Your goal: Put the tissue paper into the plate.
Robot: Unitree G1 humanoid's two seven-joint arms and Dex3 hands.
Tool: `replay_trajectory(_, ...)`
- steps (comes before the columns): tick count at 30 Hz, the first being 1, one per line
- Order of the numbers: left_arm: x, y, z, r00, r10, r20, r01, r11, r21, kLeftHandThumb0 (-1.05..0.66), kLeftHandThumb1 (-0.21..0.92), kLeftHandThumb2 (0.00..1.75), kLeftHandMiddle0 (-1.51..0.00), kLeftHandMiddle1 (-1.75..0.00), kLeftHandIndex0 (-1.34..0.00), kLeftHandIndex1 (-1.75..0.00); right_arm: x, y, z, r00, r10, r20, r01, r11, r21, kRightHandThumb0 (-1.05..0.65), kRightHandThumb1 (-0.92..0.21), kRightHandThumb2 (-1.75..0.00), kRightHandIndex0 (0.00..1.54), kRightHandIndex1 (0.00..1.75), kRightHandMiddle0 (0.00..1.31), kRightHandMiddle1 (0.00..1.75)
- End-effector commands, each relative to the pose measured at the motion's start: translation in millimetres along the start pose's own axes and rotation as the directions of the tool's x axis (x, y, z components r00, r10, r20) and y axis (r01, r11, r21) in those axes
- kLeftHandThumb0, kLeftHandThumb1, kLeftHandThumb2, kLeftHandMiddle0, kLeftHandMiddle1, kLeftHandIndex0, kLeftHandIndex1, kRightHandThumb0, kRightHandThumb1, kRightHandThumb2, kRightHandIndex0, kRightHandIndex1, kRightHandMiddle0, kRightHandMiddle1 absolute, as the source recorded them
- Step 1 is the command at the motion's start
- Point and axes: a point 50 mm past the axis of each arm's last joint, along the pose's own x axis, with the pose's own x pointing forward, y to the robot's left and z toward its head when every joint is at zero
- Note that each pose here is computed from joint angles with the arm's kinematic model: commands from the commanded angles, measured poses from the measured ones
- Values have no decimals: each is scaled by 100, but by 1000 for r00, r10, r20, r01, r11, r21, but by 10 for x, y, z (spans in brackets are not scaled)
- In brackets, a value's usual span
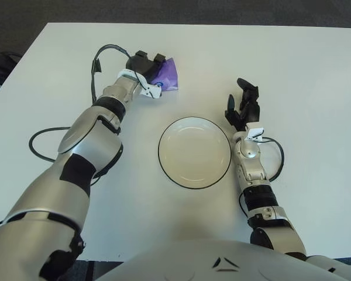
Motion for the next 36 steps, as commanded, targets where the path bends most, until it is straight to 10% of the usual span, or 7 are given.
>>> replay_trajectory(1, -190, -460, 2, 991, -130, 11, 129, 991, 36, -48, 48, 92, -75, -172, -59, -157, -323, -224, -508, 965, -53, -256, 34, 996, -79, -55, -92, -60, 49, 1, 0, 85)
replay_trajectory(36, -244, -497, -7, 999, -41, 3, 41, 995, -91, -46, 36, 126, -110, -175, -58, -175, -308, -272, -507, 966, -32, -258, 8, 995, -95, -57, -92, -61, 51, 1, 0, 88)
